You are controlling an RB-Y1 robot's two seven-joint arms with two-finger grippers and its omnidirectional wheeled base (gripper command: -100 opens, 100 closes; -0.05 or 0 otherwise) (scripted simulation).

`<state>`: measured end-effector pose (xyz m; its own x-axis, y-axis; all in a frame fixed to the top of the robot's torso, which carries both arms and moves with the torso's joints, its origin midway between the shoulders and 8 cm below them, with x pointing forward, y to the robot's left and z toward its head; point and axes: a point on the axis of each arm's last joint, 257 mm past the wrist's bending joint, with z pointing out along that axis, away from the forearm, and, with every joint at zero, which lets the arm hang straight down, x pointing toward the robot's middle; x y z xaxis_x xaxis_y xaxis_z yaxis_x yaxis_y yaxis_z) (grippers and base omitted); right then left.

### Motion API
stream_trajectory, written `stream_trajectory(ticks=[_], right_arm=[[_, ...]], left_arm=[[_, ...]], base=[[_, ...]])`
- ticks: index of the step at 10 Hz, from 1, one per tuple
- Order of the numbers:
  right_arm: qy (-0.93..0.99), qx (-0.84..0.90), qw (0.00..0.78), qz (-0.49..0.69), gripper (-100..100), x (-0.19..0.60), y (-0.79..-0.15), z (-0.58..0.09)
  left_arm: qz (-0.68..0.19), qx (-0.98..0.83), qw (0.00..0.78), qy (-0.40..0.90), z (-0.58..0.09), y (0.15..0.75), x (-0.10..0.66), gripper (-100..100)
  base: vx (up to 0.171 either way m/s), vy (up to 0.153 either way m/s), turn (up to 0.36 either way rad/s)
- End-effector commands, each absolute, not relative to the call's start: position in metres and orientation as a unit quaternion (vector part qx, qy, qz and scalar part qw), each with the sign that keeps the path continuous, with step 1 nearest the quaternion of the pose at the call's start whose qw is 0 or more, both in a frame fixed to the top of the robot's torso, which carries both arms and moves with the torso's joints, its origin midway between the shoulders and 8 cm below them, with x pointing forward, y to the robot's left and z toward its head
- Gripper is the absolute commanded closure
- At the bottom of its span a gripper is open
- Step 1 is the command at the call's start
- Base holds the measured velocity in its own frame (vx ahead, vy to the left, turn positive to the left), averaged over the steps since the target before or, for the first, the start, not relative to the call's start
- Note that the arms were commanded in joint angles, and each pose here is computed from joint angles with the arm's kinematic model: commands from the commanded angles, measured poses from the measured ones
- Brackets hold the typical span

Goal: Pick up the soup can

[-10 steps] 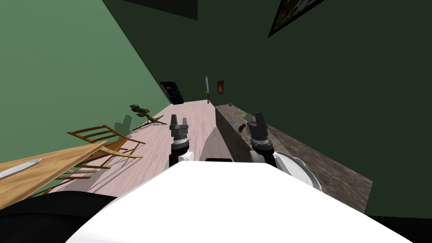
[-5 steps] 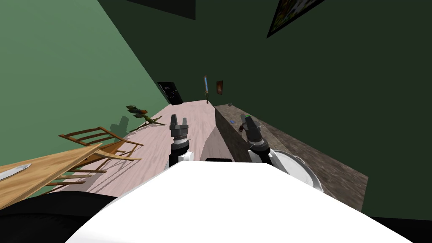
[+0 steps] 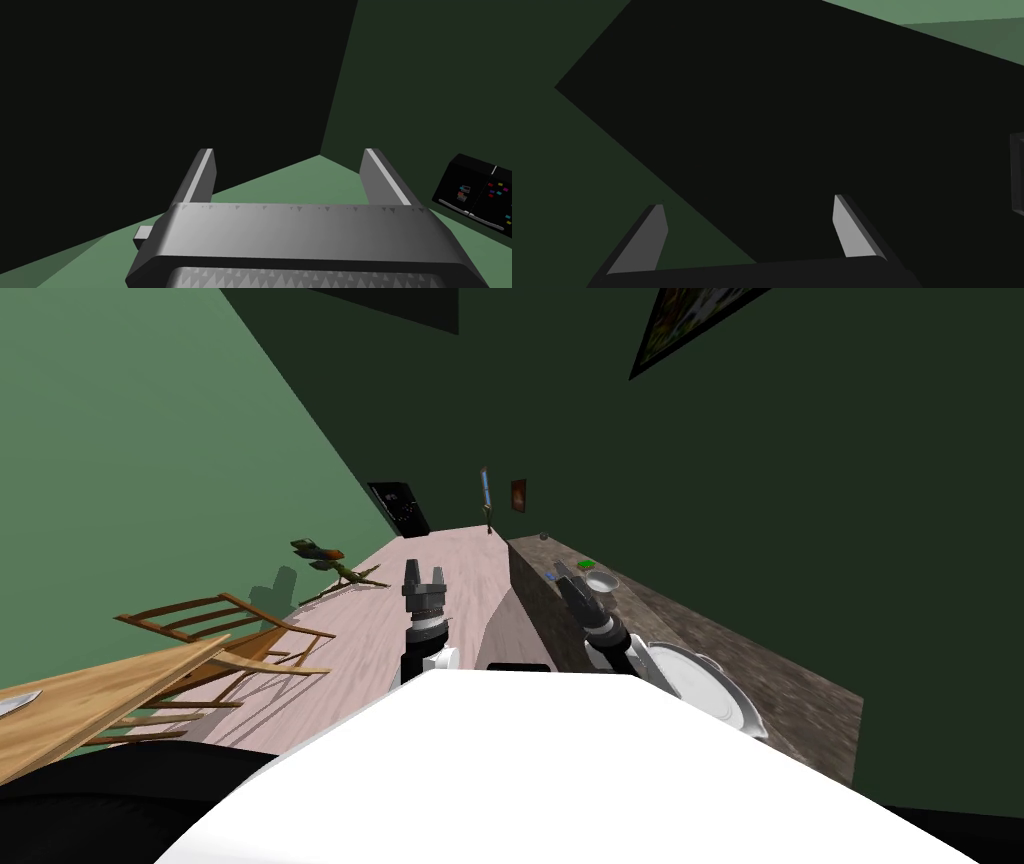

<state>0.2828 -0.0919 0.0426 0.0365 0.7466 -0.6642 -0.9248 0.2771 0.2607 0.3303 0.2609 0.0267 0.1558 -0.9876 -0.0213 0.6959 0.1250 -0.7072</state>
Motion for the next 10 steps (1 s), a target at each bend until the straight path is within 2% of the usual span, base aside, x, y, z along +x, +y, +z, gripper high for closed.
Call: stream_trajectory(ticks=[1,10], right_arm=[[0.368,-0.167,0.701,0.588,-100,0.273,-0.073,0.036],[0.380,-0.367,0.653,0.542,-100,0.235,-0.004,-0.018]], left_arm=[[-0.597,-0.285,0.705,0.256,0.027,0.261,0.330,0],[-0.597,-0.285,0.705,0.256,0.027,0.261,0.330,0]], base=[[0.017,0.038,-0.059],[0.022,0.035,-0.050]])
